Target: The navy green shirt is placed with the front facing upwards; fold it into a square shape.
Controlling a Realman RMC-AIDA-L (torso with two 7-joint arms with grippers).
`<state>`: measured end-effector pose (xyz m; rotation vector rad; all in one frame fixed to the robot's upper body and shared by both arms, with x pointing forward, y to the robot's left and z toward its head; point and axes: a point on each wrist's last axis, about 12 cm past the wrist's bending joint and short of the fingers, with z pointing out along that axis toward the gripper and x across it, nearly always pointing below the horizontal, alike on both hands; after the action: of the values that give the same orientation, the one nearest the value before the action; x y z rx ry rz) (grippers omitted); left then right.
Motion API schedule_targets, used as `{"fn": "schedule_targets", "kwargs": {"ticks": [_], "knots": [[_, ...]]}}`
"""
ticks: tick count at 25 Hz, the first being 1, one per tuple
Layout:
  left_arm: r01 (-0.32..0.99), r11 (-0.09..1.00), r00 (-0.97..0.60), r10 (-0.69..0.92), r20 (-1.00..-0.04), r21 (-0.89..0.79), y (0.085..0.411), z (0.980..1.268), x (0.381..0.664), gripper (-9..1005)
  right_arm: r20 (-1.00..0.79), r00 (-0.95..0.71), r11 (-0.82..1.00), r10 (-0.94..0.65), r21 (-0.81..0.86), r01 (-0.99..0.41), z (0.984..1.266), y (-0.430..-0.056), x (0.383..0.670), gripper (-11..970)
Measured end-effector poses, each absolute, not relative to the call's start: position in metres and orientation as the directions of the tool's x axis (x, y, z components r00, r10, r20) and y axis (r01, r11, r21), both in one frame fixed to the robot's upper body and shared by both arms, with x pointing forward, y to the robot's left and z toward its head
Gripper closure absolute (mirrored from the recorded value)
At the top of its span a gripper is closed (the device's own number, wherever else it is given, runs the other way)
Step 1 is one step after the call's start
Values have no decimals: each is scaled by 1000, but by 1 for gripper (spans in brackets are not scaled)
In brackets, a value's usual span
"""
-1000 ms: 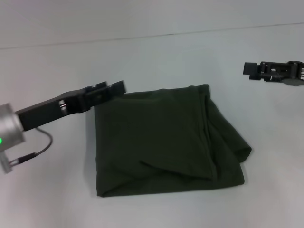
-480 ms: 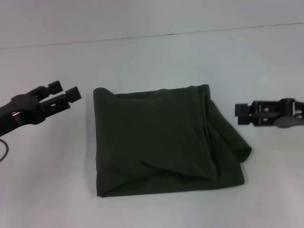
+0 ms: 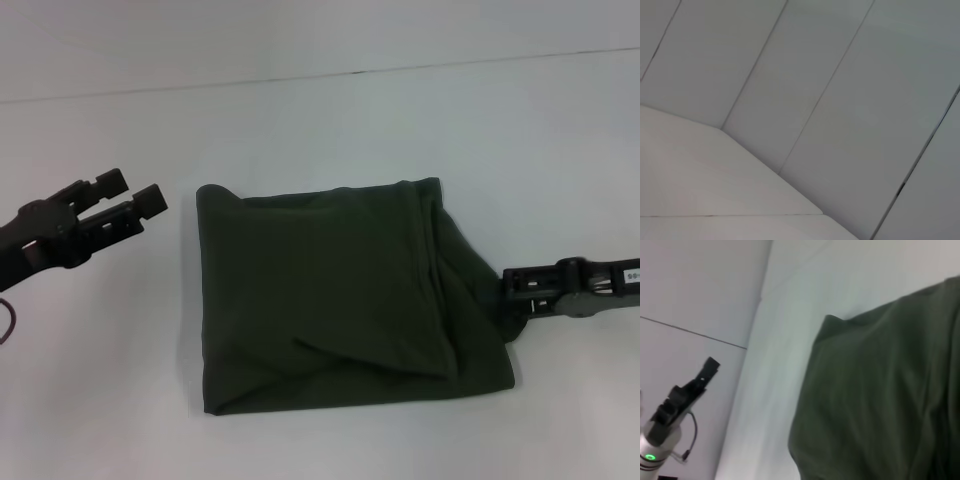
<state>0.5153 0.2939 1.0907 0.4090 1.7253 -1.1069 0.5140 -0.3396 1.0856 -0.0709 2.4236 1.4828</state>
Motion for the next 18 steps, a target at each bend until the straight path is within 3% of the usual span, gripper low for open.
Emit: {"fn": "schedule_targets", "kwargs": {"ticks": [18], "knots": [[694, 532, -439, -221, -871, -485, 292, 1090, 519, 77, -245, -968, 572, 54, 802, -171, 1064, -317, 526, 105]]}}
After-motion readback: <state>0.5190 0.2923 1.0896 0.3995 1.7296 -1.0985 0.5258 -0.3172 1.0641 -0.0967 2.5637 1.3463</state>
